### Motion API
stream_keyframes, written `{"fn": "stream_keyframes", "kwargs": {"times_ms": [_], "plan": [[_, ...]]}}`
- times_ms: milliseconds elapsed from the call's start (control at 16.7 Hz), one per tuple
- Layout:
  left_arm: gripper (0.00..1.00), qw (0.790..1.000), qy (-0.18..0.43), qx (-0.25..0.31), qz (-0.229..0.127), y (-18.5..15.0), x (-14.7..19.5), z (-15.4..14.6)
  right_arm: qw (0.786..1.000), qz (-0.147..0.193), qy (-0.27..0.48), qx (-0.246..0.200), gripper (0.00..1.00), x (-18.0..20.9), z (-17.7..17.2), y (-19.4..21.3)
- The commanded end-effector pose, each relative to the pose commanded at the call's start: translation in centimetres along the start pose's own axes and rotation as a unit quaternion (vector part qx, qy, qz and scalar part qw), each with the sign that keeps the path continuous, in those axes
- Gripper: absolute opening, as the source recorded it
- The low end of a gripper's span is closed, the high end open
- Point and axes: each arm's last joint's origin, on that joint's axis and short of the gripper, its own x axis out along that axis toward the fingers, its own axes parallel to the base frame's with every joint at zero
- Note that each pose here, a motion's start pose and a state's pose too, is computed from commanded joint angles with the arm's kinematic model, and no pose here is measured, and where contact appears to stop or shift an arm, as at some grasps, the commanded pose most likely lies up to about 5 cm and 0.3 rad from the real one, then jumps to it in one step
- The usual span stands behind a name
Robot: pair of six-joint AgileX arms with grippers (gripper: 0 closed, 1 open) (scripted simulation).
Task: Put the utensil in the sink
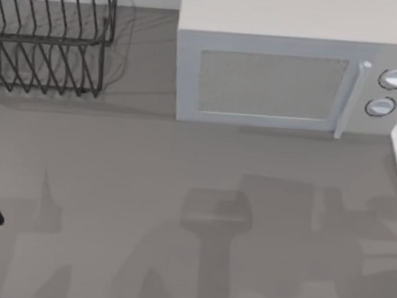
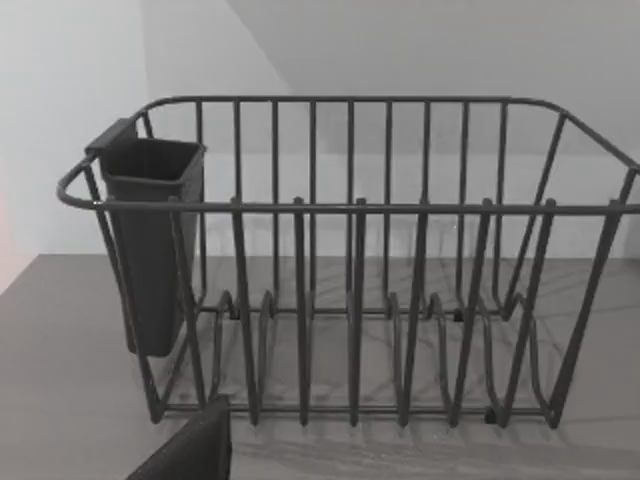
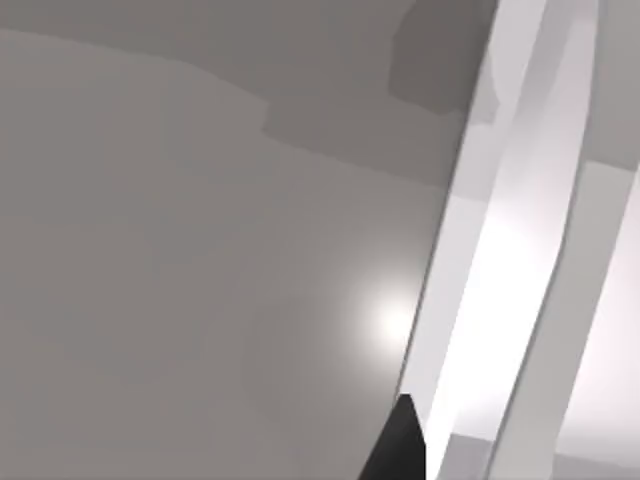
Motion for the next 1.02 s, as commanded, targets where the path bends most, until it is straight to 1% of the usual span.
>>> {"fn": "stream_keyframes", "kwargs": {"times_ms": [120,300,540,780,1020], "plan": [[1.0,1.0,0.0,0.0,0.0,0.0,0.0,0.0,1.0,0.0,0.0,-0.001,0.0,-1.1,-1.3,-3.8],[1.0,1.0,0.0,0.0,0.0,0.0,0.0,0.0,1.0,-0.014,0.004,0.0,0.0,-2.3,-3.1,-9.4],[1.0,1.0,0.0,0.0,0.0,0.0,0.0,0.0,1.0,-0.03,0.008,0.0,0.0,-1.6,-4.9,-15.0],[1.0,1.0,0.0,0.0,0.0,0.0,0.0,0.0,0.999,-0.036,0.008,0.006,0.0,0.9,-5.6,-18.1],[1.0,1.0,0.0,0.0,0.0,0.0,0.0,0.0,0.999,-0.043,0.009,0.011,0.0,2.3,-5.6,-19.2]]}}
